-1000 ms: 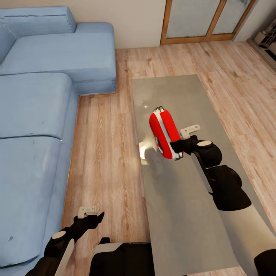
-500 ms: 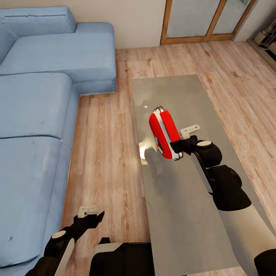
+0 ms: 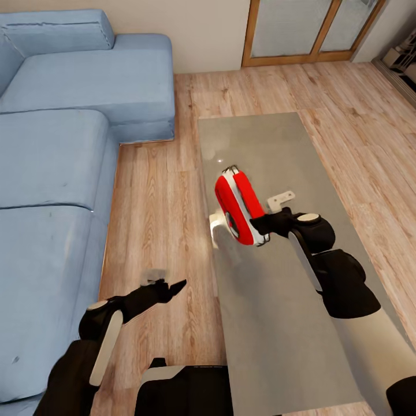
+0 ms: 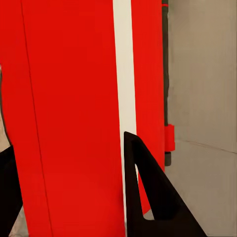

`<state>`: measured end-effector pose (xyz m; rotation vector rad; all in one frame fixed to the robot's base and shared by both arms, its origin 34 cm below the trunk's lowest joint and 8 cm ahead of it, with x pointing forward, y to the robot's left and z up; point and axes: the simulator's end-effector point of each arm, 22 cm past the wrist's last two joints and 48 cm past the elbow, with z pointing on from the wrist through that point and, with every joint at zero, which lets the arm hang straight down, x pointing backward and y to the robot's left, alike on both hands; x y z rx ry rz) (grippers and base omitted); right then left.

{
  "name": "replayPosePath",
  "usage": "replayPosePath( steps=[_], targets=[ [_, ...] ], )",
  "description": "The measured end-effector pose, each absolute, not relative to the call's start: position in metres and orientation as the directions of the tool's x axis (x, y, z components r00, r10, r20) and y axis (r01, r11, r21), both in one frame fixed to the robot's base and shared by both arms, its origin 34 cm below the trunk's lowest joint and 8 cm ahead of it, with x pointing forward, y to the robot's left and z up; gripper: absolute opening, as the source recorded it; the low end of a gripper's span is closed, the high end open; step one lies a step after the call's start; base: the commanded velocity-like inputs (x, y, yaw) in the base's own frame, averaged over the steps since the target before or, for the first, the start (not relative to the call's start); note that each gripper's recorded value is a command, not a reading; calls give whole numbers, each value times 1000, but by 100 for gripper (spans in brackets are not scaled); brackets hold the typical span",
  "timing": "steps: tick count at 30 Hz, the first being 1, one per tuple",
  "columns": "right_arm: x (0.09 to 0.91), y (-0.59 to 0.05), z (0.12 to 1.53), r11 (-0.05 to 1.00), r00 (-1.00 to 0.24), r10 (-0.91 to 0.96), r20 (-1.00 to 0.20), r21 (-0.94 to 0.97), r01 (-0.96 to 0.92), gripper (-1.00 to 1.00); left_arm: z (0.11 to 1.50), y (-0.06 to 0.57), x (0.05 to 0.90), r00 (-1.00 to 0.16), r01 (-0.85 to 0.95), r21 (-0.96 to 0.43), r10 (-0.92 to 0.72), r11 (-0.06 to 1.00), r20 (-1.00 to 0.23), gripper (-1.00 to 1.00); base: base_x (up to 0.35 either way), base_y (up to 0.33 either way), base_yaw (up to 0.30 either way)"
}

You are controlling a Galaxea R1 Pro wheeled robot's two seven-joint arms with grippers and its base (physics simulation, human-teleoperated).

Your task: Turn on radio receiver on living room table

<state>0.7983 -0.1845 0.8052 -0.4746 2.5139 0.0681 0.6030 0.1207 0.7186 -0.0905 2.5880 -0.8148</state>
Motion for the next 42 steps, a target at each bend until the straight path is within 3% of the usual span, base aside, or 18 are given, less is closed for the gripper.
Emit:
replayPosePath(
  steps=[12, 16, 27, 28, 42],
  targets=[
    [773, -238, 790, 875, -766, -453, -456, -63, -480, -100, 750, 96, 639, -899, 95, -664, -222, 742, -377, 100, 0, 0, 0],
    [749, -209, 777, 828, -747, -512, -425, -13, -560, -100, 758, 92, 651, -899, 104, -673, -220, 733, -378, 100, 0, 0, 0],
    [745, -209, 774, 811, -730, -546, -411, -42, -584, -100, 780, 50, 655, -906, 107, -756, -250, 646, -342, 100, 0, 0, 0],
    [745, -207, 774, 811, -731, -544, -412, -36, -583, -100, 781, 49, 656, -906, 107, -758, -251, 644, -341, -100, 0, 0, 0],
    [748, -208, 776, 818, -734, -534, -419, -37, -574, -100, 788, 24, 651, -913, 132, -777, -230, 616, -337, -100, 0, 0, 0]
  ],
)
